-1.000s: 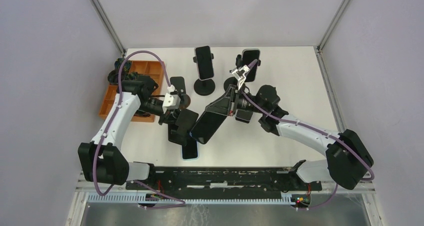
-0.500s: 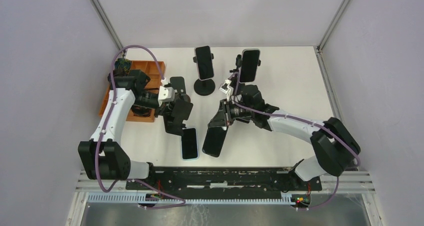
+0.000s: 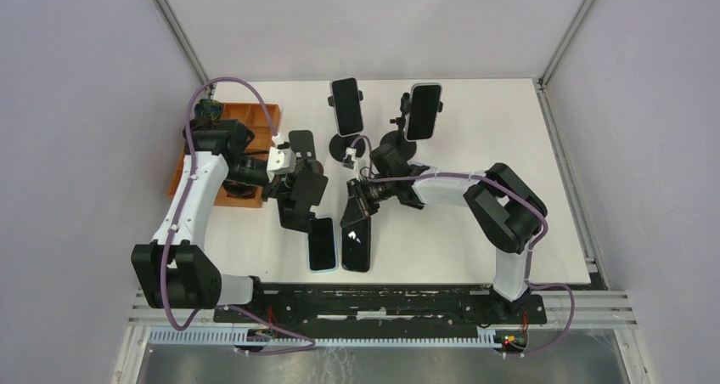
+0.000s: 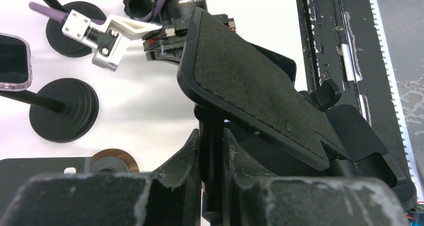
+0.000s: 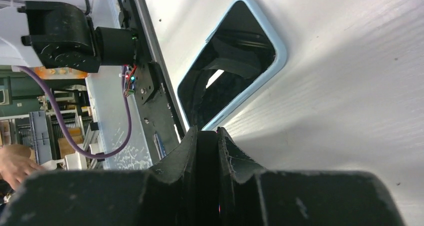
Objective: Remove the phone from the phone stand
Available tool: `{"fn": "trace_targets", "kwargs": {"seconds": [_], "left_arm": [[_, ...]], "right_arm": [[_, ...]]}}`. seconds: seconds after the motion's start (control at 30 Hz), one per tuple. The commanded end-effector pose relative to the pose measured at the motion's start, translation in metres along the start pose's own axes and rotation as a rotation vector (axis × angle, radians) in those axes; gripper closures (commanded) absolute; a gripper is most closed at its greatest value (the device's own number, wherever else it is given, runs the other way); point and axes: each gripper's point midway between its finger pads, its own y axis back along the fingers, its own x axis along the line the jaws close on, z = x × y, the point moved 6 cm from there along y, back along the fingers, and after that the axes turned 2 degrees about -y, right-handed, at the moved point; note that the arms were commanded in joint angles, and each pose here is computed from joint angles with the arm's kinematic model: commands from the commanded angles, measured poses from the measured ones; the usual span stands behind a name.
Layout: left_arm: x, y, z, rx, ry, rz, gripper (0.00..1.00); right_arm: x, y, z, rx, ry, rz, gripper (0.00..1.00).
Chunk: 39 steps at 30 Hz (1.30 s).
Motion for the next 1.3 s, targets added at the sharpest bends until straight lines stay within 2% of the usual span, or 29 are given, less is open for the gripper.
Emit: {"fn": "trace_targets", "kwargs": {"seconds": [0.0,0.03,0.17,0.5,0.67,0.77,0.9,1.07,1.27], "left_arm": [[-0.002,0.004,0.020,-0.075,-0.060,0.020,0.98],[-0.002,0.003,0.019,-0.074,-0.058,0.019,0.98],[-0.002,0.002,0.017,-0.077,-0.054,0.014,0.98],[-0.003,0.000,0.017,-0.094,-0.042,0.007,0.98],[-0.002,-0.001,0.017,-0.110,-0.034,0.004,0.98],[-0.002,-0.002,0.017,-0.119,-0.024,0.000,0.98],[-0.002,-0.002,0.019,-0.135,-0.032,0.002,0.98],[-0.005,-0.006,0.024,-0.190,-0.054,0.002,0.98],[-0.010,-0.008,0.028,-0.208,-0.067,-0.007,0.98]], "right_arm": [[-0.014,-0.009,0.013,-0.021,0.068,-0.076,0.89],[-0.020,-0.010,0.013,-0.029,0.066,-0.104,0.77],[-0.027,-0.007,0.020,-0.099,0.093,-0.190,0.50],[0.004,0.032,0.068,-0.307,0.254,-0.344,0.06],[0.040,0.068,0.084,-0.431,0.319,-0.316,0.02],[0.074,0.092,0.083,-0.501,0.380,-0.207,0.02],[0.116,0.108,0.069,-0.515,0.461,0.021,0.02],[0.159,0.107,0.054,-0.517,0.471,0.311,0.02],[0.190,0.081,0.056,-0.469,0.456,0.444,0.09]]}}
